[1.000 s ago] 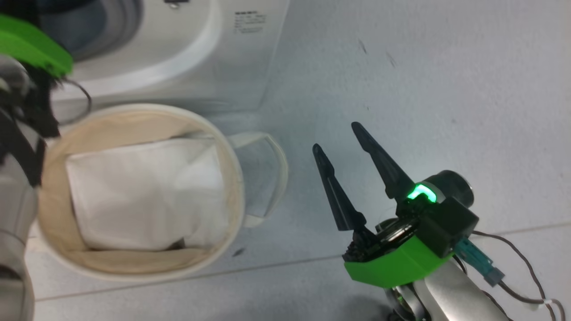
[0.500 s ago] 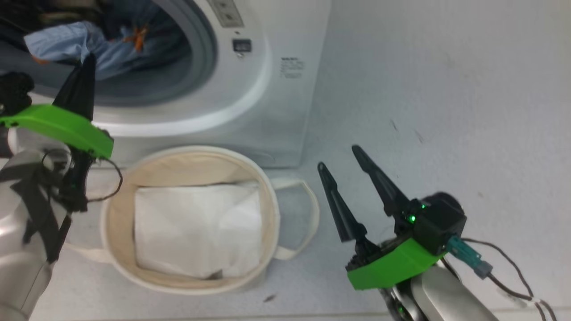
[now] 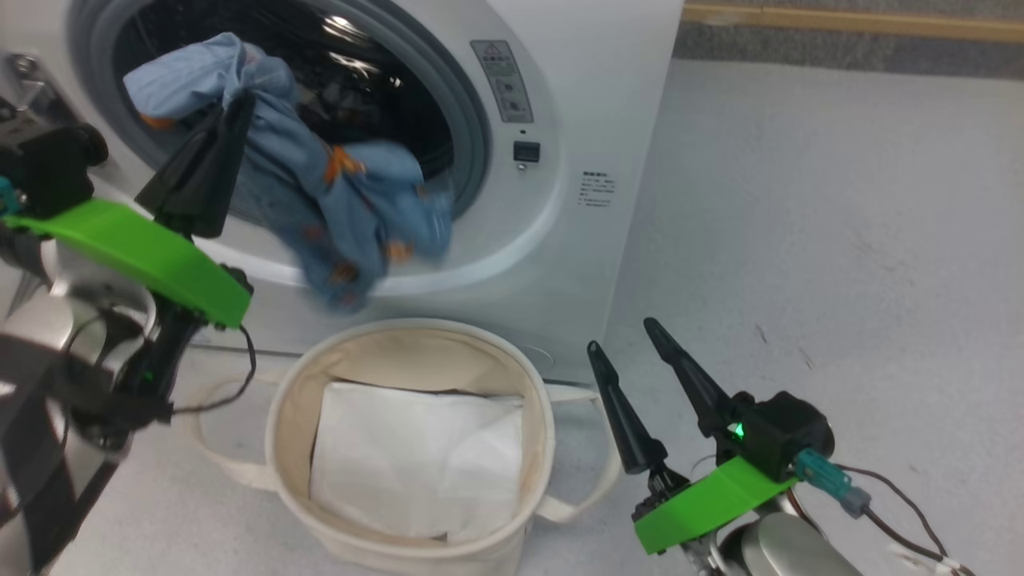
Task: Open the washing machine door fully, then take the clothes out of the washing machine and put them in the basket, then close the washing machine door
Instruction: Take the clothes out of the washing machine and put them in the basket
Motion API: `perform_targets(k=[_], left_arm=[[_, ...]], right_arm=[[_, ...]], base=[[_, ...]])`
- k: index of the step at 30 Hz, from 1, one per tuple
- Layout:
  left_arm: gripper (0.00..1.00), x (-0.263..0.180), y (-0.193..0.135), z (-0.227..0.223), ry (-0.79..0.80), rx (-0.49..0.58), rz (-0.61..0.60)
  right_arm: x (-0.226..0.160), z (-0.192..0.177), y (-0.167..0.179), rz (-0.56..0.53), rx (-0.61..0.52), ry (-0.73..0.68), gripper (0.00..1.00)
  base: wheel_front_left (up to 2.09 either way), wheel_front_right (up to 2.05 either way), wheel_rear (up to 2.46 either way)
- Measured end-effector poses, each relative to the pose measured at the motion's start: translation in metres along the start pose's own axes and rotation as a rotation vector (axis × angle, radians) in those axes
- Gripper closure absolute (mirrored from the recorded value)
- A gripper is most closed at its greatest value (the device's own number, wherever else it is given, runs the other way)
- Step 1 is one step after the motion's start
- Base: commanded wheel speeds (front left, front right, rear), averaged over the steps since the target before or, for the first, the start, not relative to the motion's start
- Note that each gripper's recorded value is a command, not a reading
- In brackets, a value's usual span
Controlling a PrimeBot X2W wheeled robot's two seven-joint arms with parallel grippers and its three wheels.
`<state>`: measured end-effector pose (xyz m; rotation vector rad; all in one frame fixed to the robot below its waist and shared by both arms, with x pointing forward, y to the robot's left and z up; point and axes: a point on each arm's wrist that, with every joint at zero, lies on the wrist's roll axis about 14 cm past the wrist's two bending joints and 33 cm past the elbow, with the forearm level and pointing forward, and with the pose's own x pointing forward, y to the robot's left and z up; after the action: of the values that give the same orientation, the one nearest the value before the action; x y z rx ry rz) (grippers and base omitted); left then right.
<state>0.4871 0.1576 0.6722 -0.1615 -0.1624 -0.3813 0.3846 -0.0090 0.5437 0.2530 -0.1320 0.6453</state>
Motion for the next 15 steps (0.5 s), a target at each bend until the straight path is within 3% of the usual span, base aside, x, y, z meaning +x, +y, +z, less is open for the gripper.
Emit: perform_targets(k=[6,15], left_arm=[[1.00,-0.028,-0.021,0.033,-0.033,0.018,-0.008],[1.00,-0.053,-0.014,-0.042,0.173,-0.071,0.049]], right_arm=[[-0.002,0.003,0.011,0.019,0.007,-0.008,0.00],[-0.005,-0.001,0.008,0.009,0.010,0.006,0.00]], base=[[0.00,0.00,0.00],[0.00,0.00,0.00]])
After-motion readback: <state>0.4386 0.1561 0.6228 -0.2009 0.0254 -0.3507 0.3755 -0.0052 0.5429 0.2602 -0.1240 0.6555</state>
